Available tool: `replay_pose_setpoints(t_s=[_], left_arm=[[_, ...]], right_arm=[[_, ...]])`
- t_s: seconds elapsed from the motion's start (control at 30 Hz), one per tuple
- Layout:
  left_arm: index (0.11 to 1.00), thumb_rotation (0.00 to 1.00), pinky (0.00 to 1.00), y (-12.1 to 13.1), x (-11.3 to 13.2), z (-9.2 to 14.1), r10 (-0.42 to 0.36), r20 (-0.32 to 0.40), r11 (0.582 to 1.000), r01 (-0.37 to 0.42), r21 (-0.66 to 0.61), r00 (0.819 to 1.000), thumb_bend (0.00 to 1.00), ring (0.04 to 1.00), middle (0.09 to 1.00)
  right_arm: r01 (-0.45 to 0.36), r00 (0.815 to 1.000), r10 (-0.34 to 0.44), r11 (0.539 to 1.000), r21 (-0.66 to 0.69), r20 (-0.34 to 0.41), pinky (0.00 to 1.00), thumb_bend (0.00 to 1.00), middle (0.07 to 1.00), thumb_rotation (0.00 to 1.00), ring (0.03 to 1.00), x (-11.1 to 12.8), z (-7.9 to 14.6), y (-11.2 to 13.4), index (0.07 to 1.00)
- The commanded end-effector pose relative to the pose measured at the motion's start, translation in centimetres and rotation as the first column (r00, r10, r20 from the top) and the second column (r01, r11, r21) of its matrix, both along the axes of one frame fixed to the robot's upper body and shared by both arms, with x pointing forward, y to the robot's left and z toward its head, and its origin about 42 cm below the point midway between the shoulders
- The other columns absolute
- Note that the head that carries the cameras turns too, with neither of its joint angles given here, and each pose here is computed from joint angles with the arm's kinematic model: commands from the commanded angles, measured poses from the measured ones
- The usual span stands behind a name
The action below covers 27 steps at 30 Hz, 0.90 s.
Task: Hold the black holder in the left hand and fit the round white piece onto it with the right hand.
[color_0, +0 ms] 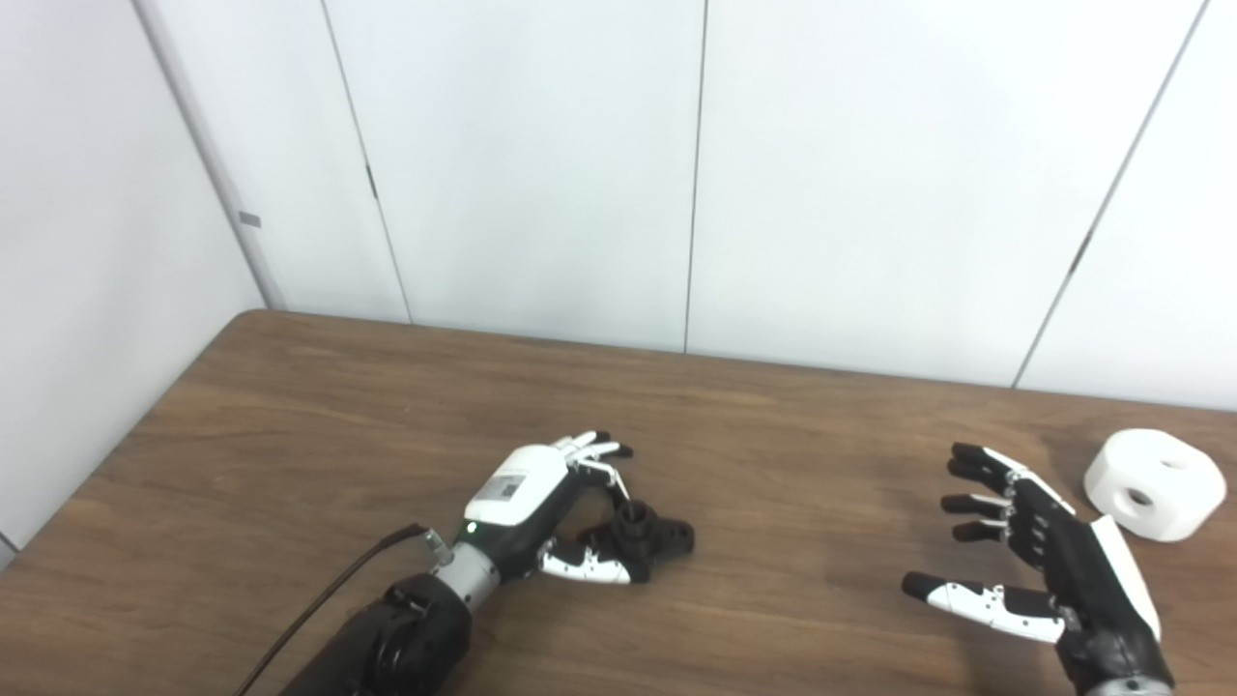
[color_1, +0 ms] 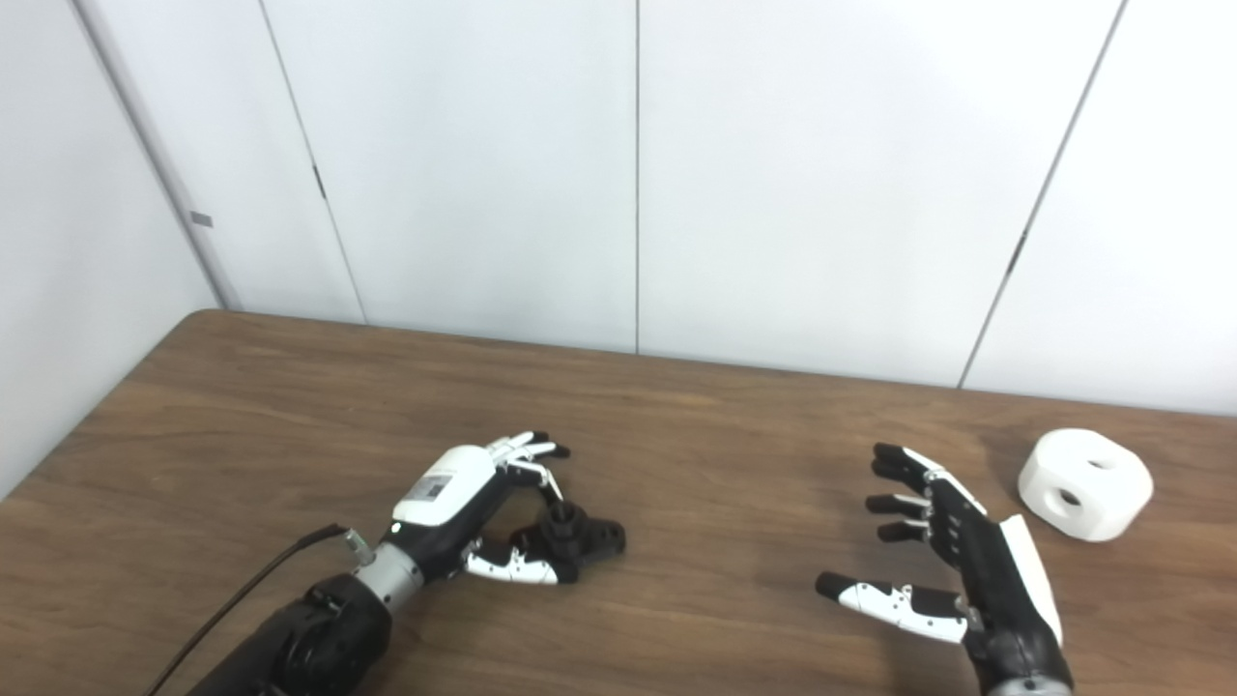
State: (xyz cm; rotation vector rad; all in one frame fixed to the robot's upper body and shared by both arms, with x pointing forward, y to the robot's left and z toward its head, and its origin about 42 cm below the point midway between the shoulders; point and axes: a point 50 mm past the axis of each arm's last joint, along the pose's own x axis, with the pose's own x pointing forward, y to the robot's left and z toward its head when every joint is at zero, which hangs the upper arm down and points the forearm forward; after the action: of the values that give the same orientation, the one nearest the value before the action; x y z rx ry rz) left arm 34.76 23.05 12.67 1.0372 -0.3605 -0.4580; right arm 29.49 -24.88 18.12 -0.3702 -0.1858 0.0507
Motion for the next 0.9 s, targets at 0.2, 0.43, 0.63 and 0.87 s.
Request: replay_pose_setpoints(t_s=[0.2, 0.43, 0.63, 0.87], left_arm=[[0.481, 0.06, 0.89, -4.4, -1.3, -3.2, -0.253, -0.11, 0.949, 0.269, 0.166, 0.961, 0.53, 0.929, 0.86], [0.482, 0.06, 0.9, -4.6, -0.8, -4.4, -0.276, -0.173, 0.917, 0.313, 0.247, 0.945, 0.53, 0.927, 0.869], [0.483, 0.06, 0.91, -4.2, -0.8, -4.7, -0.247, -0.187, 0.914, 0.293, 0.281, 0.951, 0.53, 0.927, 0.864], [0.484, 0.06, 0.9, -3.6, -1.0, -5.5, -0.238, -0.182, 0.897, 0.287, 0.335, 0.954, 0.53, 0.925, 0.861]], right_arm=[[0.006, 0.995, -0.006, 1.0, -0.009, 0.099, 0.6, 0.71, 0.794, 0.08, 0.704, 0.4, 1.6, 0.6, 0.795], [0.013, 0.994, -0.012, 1.0, -0.013, 0.104, 0.59, 0.7, 0.795, 0.11, 0.695, 0.3, 1.8, 0.7, 0.79], [0.016, 0.995, -0.015, 1.0, -0.012, 0.103, 0.59, 0.7, 0.798, 0.11, 0.697, 0.4, 1.8, 0.7, 0.79], [0.01, 0.993, -0.009, 1.0, -0.009, 0.116, 0.58, 0.71, 0.792, 0.09, 0.682, 0.4, 2.0, 1.0, 0.788]])
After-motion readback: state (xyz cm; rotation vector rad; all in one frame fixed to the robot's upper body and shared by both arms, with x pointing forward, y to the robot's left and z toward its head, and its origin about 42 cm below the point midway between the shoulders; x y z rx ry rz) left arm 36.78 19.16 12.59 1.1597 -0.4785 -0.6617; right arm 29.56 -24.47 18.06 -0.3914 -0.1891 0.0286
